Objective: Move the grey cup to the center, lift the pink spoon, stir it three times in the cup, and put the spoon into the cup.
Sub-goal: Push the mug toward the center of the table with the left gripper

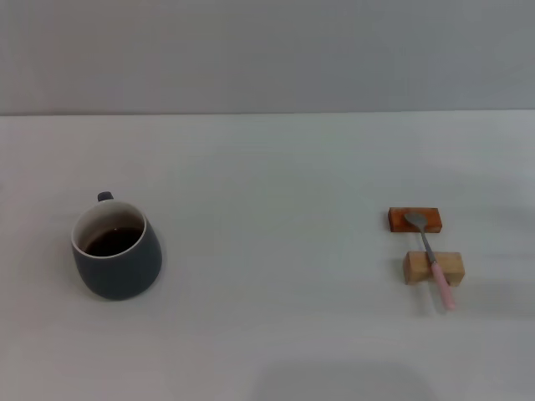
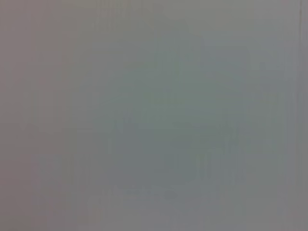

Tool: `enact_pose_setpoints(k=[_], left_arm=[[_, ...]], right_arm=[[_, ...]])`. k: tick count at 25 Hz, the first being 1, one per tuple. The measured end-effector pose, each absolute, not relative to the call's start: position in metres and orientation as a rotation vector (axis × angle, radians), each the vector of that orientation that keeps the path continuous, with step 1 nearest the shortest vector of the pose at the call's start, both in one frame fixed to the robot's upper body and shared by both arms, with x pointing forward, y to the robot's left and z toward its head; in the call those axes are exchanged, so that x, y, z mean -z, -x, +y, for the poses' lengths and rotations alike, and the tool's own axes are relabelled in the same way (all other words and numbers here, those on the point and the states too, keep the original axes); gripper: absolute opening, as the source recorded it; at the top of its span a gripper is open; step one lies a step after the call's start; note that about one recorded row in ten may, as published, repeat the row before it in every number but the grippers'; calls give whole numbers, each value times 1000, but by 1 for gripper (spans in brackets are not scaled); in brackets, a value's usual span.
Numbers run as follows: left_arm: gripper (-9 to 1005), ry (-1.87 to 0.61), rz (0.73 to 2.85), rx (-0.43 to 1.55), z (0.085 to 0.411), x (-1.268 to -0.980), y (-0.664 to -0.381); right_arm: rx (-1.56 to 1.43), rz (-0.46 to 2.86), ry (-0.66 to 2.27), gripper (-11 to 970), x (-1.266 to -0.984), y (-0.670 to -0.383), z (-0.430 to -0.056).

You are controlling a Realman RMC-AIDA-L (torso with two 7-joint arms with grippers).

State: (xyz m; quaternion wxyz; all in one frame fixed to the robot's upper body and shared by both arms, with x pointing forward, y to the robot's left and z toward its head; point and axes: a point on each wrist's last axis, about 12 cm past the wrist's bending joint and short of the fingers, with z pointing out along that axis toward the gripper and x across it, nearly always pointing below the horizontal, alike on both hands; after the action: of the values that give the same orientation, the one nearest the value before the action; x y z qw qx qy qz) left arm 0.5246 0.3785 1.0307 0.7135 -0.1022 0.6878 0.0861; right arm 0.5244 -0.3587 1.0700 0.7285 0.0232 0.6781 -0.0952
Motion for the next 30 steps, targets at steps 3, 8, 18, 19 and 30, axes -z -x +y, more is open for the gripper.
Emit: enact_pose_setpoints(k=[3,8,18,19,30], left_arm=[[787,222,1524,-190,378,-1030,-524],[786,224,1527,-193,378,-1028,-520],[786,225,1531,-200,381,-1028,-518],[786,225,1531,-200,381,-1028,-518],[787,221,1528,-194,379,-1028,-520]], right_arm=[[209,1495,-50,739,-1070,-525,-358],[205,1499,-42,739,-1069,-525,-356],[201,1513,-38,739,-1067,-522,-355],[200,1513,-37,739,-1067,-522,-355],[173,1514,-23,739,-1066,-514,-347]])
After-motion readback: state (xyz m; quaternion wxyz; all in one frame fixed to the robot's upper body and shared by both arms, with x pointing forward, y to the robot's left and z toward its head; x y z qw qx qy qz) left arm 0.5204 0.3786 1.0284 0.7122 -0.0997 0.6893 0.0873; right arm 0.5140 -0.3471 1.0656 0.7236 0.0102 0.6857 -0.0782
